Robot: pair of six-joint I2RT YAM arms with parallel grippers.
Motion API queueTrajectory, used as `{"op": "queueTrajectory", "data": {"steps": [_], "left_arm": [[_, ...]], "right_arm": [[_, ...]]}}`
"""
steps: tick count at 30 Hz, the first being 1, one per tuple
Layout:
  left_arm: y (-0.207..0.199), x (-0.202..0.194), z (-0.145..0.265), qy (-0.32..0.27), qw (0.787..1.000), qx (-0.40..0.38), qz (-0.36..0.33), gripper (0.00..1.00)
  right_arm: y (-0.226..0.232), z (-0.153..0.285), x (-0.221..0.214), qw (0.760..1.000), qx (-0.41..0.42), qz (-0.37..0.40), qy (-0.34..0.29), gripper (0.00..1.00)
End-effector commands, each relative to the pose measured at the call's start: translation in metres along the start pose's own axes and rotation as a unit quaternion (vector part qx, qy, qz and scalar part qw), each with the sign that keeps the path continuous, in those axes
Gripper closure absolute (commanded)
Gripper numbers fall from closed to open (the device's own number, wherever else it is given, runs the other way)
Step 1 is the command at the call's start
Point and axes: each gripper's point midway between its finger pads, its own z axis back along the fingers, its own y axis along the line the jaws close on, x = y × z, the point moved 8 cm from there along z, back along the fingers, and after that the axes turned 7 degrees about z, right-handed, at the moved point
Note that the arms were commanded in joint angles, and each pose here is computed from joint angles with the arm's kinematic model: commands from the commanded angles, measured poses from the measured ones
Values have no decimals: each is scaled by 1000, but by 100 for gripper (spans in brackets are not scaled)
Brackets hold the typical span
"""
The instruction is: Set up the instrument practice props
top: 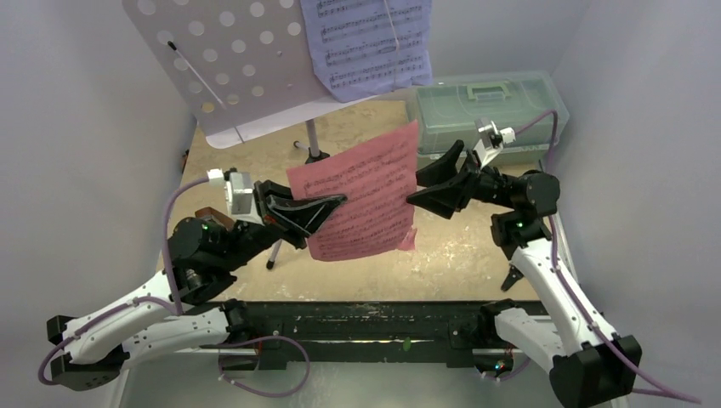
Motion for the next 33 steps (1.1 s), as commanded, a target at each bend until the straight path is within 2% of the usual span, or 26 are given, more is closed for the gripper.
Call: {"op": "queueTrajectory", "data": {"steps": [1,3,7,13,15,17,18,19,21,22,23,28,31,33], "left_arm": [[-2,41,-5,-104,994,25,-15,100],[-4,46,-8,-117,993,21,-15,100],[-7,52,-13,-117,993,11,-28,100],[-5,54,-14,-125,992,18,-30,100],[-5,52,-15,-121,992,20,-29,100],[-4,53,-15,-121,992,25,-26,100],[-4,53,-15,-121,992,27,-25,100],[-3,54,-14,-123,992,31,-25,100],[-1,55,-13,-127,991,45,-22,100],[0,55,-12,-124,991,53,-23,97],[1,56,-12,-118,991,60,-26,90],[13,53,3,-98,987,129,-24,47],[21,57,20,-108,977,184,-7,35],[26,60,30,-116,969,220,0,31]], "right_arm": [[24,-6,23,993,70,15,-97,28],[26,-11,25,989,88,8,-116,25],[32,-16,31,982,134,7,-130,25],[39,-22,43,970,186,16,-157,34],[39,-24,48,967,191,20,-169,45],[39,-28,54,965,190,26,-178,63],[39,-30,57,965,188,31,-182,77],[40,-32,60,965,184,38,-185,96],[37,-37,68,966,164,53,-190,100],[37,-39,74,967,152,65,-194,100],[36,-41,80,968,137,75,-197,100],[27,-53,118,968,53,127,-210,100],[21,-63,139,964,52,139,-220,100],[14,-72,150,964,62,144,-217,100]]}}
